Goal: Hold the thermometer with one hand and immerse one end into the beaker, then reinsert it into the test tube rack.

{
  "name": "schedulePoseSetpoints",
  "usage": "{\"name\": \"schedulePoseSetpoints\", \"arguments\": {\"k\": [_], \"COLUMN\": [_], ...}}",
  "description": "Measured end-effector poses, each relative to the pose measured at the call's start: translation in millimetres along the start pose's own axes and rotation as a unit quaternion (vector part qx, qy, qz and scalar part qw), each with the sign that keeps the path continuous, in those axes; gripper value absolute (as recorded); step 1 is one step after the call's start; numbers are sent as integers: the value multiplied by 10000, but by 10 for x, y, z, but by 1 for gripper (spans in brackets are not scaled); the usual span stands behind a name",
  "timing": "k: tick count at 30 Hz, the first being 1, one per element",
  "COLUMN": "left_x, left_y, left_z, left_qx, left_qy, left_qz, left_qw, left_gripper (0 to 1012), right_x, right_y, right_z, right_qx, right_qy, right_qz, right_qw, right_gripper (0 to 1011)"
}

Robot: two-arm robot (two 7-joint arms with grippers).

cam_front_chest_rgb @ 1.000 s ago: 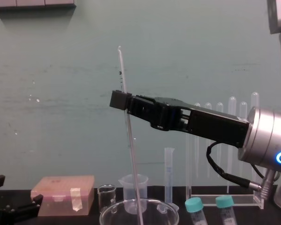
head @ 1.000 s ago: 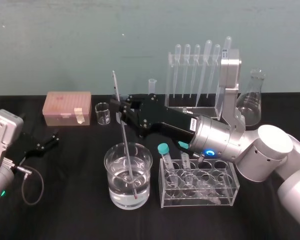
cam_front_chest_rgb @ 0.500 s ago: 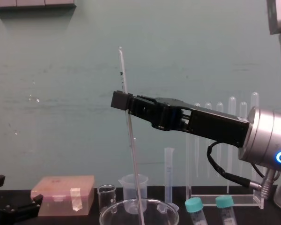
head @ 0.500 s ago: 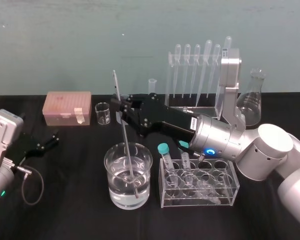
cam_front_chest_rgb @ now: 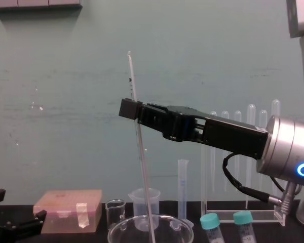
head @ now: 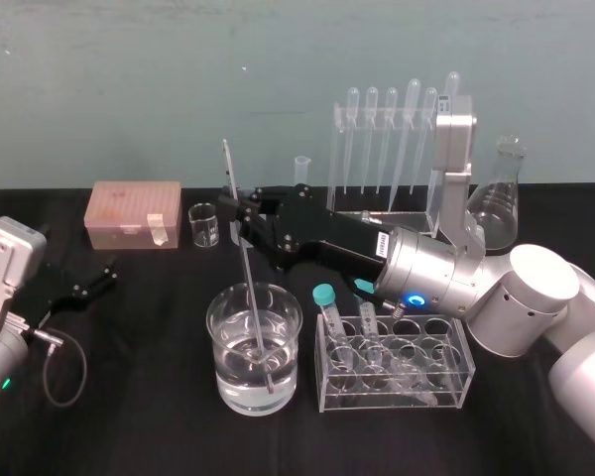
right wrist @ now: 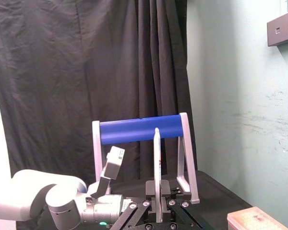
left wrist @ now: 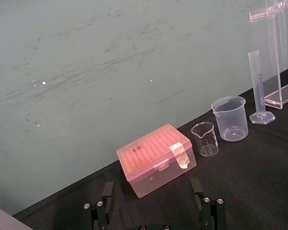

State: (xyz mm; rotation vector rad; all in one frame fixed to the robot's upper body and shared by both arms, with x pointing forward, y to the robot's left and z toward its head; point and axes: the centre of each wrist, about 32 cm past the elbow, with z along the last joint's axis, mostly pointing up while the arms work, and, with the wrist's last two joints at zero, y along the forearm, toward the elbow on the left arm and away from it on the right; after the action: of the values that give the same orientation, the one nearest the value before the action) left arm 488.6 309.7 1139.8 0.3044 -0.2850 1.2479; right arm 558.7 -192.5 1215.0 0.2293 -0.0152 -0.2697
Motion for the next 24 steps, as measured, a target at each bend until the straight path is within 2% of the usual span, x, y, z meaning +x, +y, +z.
{"name": "schedulePoseSetpoints", "arguments": {"k": [7, 11, 16, 17, 21, 22, 23, 24], "left_x": [0, 0, 0, 0, 0, 0, 0, 0], "left_y": [0, 0, 0, 0, 0, 0, 0, 0], "left_z": [0, 0, 0, 0, 0, 0, 0, 0], "left_qx": [0, 0, 0, 0, 0, 0, 0, 0], "left_qy": [0, 0, 0, 0, 0, 0, 0, 0], "left_qz": [0, 0, 0, 1, 0, 0, 0, 0], "left_qw": [10000, 10000, 10000, 10000, 10000, 10000, 10000, 10000], "left_gripper": [1008, 1008, 1008, 1008, 1008, 1008, 1008, 1008], "right_x": [21, 78, 166, 184, 219, 235, 244, 265], "right_y": [0, 23, 60, 64, 52, 34, 23, -14], "right_z": [30, 181, 561, 682, 926, 1033, 1081, 1186], "right_qx": [13, 134, 410, 497, 668, 751, 794, 879], "right_qy": [-9, -29, 47, 64, 89, 80, 61, -44], "right_qz": [8, 69, 163, 202, 246, 216, 190, 112], "right_qw": [10000, 9999, 9990, 9985, 9974, 9969, 9966, 9961], "right_gripper": [57, 58, 58, 57, 58, 58, 58, 58]}}
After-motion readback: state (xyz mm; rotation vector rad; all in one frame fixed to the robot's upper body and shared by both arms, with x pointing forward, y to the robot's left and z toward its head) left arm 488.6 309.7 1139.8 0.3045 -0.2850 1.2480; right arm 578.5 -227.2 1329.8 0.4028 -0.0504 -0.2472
